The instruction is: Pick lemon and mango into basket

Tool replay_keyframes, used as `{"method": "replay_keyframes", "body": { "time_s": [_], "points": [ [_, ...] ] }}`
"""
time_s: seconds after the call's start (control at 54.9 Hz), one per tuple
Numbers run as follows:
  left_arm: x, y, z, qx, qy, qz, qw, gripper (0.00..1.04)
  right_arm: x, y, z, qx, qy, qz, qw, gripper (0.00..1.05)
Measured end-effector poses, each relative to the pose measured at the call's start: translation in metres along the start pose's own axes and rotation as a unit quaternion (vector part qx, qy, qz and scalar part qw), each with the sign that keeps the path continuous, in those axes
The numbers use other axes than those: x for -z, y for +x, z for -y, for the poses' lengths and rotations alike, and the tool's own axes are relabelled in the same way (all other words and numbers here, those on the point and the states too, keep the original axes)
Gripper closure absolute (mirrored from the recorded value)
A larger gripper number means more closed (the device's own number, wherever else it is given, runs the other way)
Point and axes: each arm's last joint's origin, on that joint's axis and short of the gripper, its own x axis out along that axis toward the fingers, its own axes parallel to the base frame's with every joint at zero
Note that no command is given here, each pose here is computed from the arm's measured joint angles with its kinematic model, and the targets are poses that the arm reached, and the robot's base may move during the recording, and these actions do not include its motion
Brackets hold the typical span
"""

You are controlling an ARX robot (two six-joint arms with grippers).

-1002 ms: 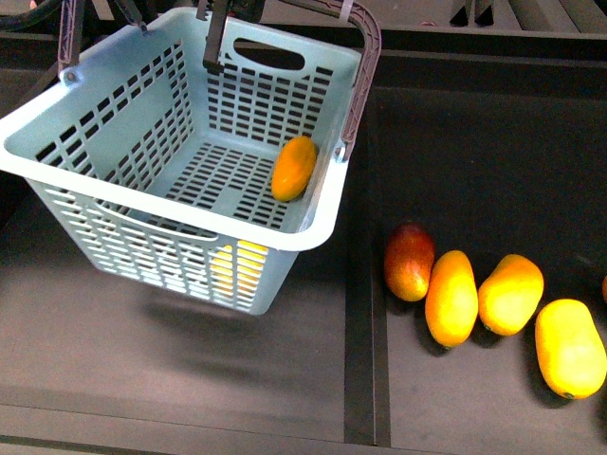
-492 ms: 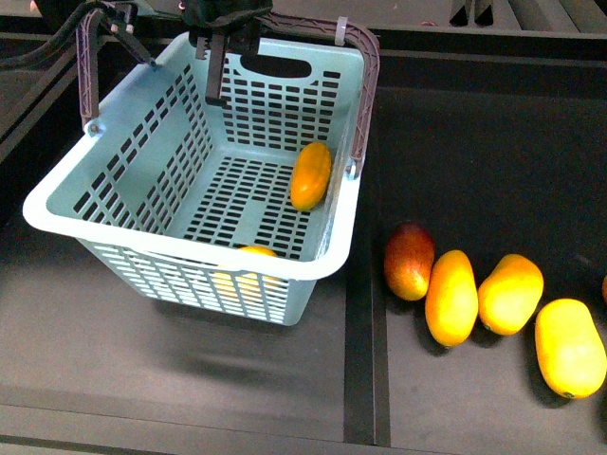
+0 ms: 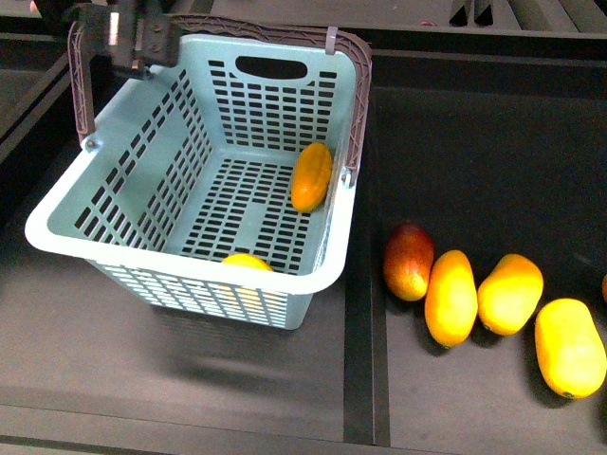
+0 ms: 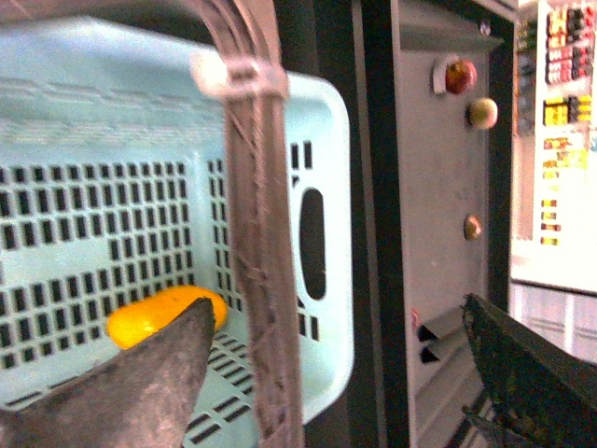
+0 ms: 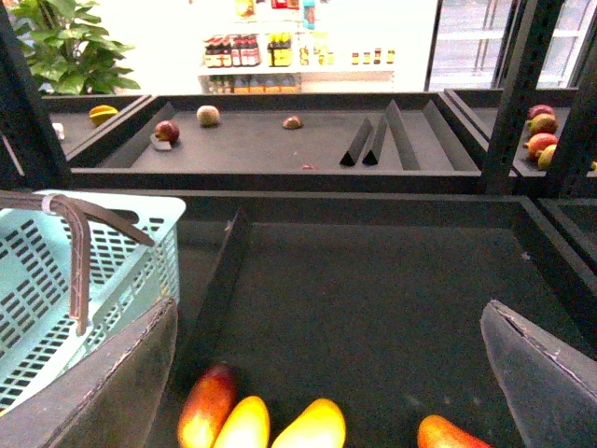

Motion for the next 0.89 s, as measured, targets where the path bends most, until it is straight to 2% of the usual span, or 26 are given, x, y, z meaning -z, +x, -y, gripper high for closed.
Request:
{"method": "replay_keyframes", "body": {
  "time_s": [0.091,0.219,0.255,0.291,0.328,0.364,0.401,0.437,0.492,0.546,0.583,0.674,0.747,0.892],
  "points": [
    [-0.008,-0.027,-0.006,-0.034,0.022,0.019,0.999,0.06,0.000,0.000,0.000,0.000,0.000,0.000,1.000,0.09],
    [-0.008,-0.055,-0.011,-0.069,0.050,0.032,0.996,0.07,0.000,0.000,0.000,0.000,0.000,0.000,1.000,0.09],
    [-0.008,-0.057,-0.015,-0.043,0.081,0.009,0.996,0.12,0.000,0.000,0.000,0.000,0.000,0.000,1.000,0.09],
    [-0.010,-0.058,-0.016,0.034,0.132,-0.037,0.990,0.19,0.000,0.000,0.000,0.000,0.000,0.000,1.000,0.09],
    [-0.017,-0.060,-0.027,0.098,0.190,-0.045,0.976,0.25,0.000,0.000,0.000,0.000,0.000,0.000,1.000,0.09],
    [-0.027,-0.062,-0.039,0.160,0.263,-0.031,0.951,0.32,0.000,0.000,0.000,0.001,0.000,0.000,1.000,0.09],
    [-0.040,-0.066,-0.050,0.217,0.342,0.008,0.914,0.39,0.000,0.000,0.000,0.001,0.000,0.000,1.000,0.09],
    [-0.054,-0.071,-0.058,0.263,0.383,0.053,0.884,0.46,0.000,0.000,0.000,0.000,0.000,0.000,1.000,0.09],
    [-0.070,-0.081,-0.066,0.289,0.445,0.107,0.841,0.55,0.000,0.000,0.000,0.000,0.000,0.000,1.000,0.09],
    [-0.087,-0.089,-0.077,0.291,0.504,0.150,0.799,0.65,0.000,0.000,0.000,0.000,0.000,0.000,1.000,0.09],
    [-0.095,-0.093,-0.086,0.286,0.529,0.162,0.782,0.72,0.000,0.000,0.000,0.000,0.000,0.000,1.000,0.09],
    [-0.106,-0.098,-0.109,0.276,0.568,0.162,0.758,0.88,0.000,0.000,0.000,0.000,0.000,0.000,1.000,0.09],
    [-0.115,-0.103,-0.125,0.270,0.584,0.160,0.749,1.02,0.000,0.000,0.000,0.000,0.000,0.000,1.000,0.09],
    [-0.131,-0.115,-0.146,0.271,0.589,0.169,0.743,1.02,0.000,0.000,0.000,0.000,0.000,0.000,1.000,0.09]
  ]
}}
